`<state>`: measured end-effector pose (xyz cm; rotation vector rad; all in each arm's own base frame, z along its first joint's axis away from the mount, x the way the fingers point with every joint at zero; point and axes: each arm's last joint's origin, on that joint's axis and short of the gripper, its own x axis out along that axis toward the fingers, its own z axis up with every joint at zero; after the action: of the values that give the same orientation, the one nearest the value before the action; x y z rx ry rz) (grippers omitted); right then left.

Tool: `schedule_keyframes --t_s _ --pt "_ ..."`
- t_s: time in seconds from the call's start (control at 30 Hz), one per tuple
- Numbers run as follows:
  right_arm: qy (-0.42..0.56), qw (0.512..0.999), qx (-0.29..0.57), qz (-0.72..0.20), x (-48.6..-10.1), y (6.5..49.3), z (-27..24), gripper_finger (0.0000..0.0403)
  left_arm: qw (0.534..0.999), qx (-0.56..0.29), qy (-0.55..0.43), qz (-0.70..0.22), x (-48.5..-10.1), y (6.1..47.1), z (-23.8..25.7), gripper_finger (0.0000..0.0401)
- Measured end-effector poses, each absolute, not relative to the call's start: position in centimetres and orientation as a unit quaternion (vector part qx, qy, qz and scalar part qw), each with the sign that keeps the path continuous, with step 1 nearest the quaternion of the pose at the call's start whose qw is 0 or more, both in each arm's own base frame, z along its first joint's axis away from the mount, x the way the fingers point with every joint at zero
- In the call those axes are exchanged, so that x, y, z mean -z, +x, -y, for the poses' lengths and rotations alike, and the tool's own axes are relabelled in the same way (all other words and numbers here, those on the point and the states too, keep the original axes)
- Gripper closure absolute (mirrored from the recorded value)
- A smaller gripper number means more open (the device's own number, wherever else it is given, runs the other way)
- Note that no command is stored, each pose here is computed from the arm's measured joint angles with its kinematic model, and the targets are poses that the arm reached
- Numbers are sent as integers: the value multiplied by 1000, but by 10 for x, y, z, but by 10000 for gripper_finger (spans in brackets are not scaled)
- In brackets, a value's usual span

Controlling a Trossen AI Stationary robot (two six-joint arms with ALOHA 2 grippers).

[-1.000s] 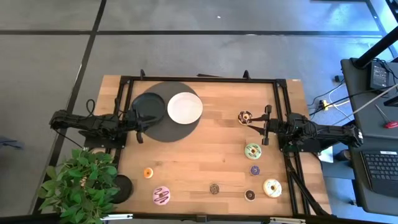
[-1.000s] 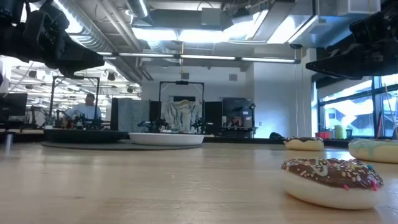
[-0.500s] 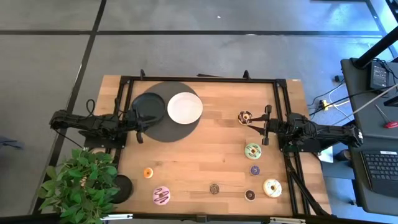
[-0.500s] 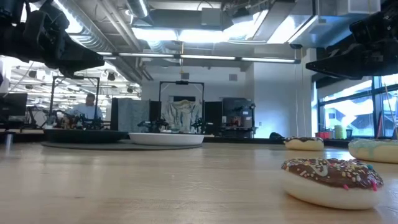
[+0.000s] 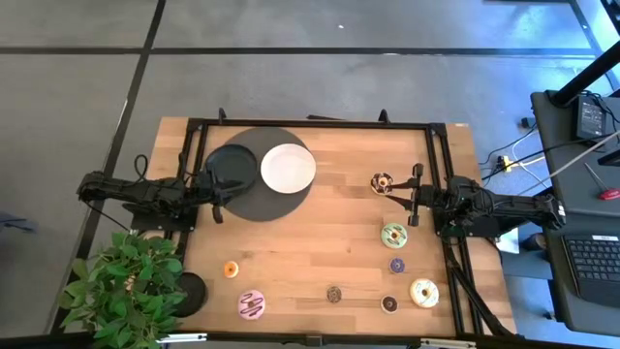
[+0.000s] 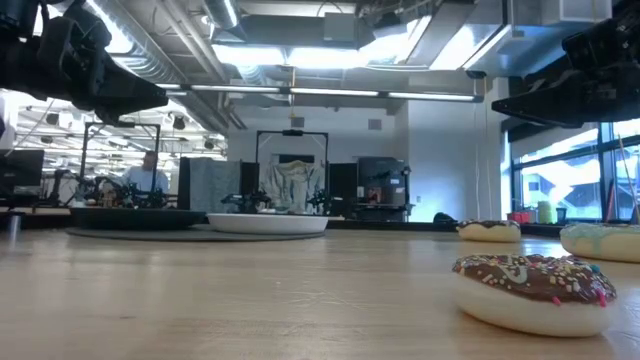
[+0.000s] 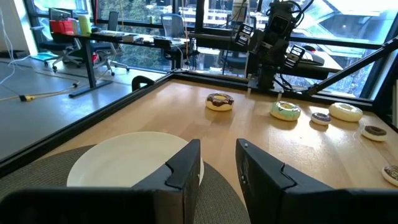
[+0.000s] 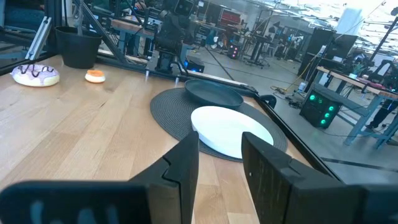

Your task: Pick & Place donuts

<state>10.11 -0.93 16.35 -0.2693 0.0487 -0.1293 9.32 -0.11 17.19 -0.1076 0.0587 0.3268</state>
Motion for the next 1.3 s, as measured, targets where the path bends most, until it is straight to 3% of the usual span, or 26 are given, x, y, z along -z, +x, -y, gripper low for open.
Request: schedule_keyframes --t_s 0.43,0.67,0.83,1.07,1.3 --pt "-129 989 64 -24 -164 101 9 279 985 -163 -54 -29 -172 93 1 303" --pt "-6 998 62 -11 -164 101 9 279 985 -163 -54 -29 -172 93 1 299" --pt "11 998 68 4 -167 101 9 278 985 -163 -54 -29 -172 93 1 302" --pt "26 989 143 19 -169 100 14 233 985 -163 -55 -26 -172 93 1 300" --pt "38 990 133 -5 -165 101 13 201 981 -164 -100 -16 -173 93 1 302"
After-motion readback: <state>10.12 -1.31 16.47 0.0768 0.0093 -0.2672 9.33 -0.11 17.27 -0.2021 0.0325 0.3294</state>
